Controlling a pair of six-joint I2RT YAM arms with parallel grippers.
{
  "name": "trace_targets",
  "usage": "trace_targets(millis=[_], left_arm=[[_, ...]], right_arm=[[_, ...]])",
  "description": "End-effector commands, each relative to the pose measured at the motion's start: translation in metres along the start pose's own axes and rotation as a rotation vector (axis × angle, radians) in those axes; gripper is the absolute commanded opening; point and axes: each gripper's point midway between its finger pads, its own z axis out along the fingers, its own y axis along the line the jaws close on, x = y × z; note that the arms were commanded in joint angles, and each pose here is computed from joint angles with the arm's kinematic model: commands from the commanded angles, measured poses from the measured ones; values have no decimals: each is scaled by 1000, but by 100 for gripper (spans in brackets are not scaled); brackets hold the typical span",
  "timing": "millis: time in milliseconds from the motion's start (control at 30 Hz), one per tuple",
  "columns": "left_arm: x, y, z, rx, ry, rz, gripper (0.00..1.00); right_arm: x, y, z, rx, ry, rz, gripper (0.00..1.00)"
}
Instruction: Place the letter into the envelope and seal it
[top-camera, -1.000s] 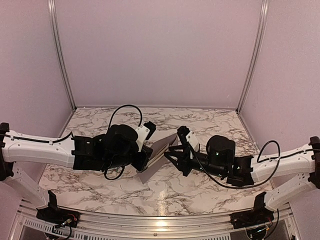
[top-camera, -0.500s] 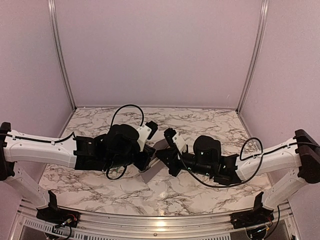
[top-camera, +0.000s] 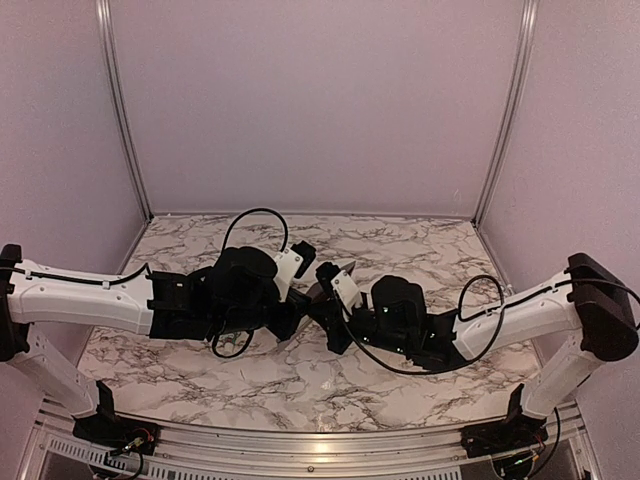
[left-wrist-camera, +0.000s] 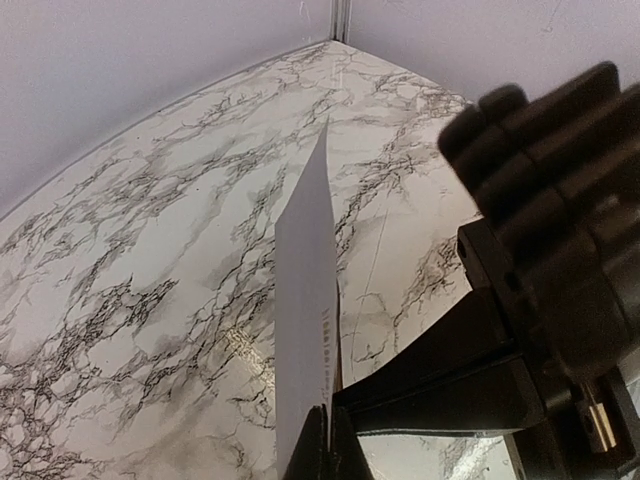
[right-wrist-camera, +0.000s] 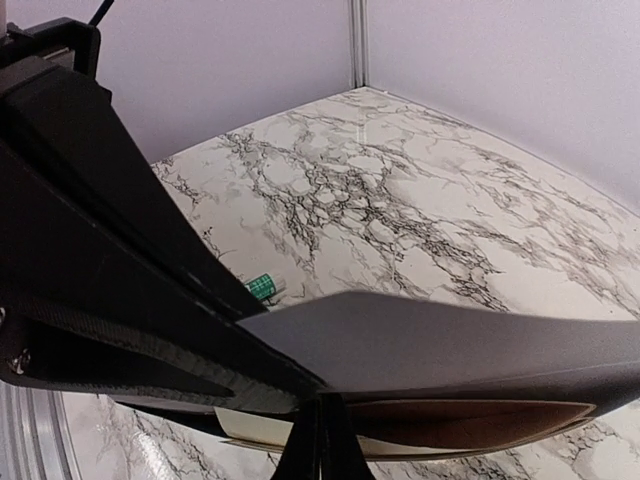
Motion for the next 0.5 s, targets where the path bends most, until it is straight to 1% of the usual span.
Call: trace_targets(millis=[0, 167, 333, 400, 467], left_arm=[[-18, -8, -8, 47, -55, -7, 0], [-18, -6, -9, 38, -57, -7, 0], [-15, 2, -7, 7, -54, -16, 0], [-16, 2, -8, 8, -57, -18, 0], [-18, 3, -10, 5, -62, -20, 0]], right_arm=[[-3, 0, 11, 13, 1, 1, 0], [-4, 2, 10, 6, -7, 0, 0], [-43, 9, -10, -29, -84, -37, 1], [-58, 11, -21, -41, -111, -47, 4], [-72, 12, -31, -48, -137, -53, 14]])
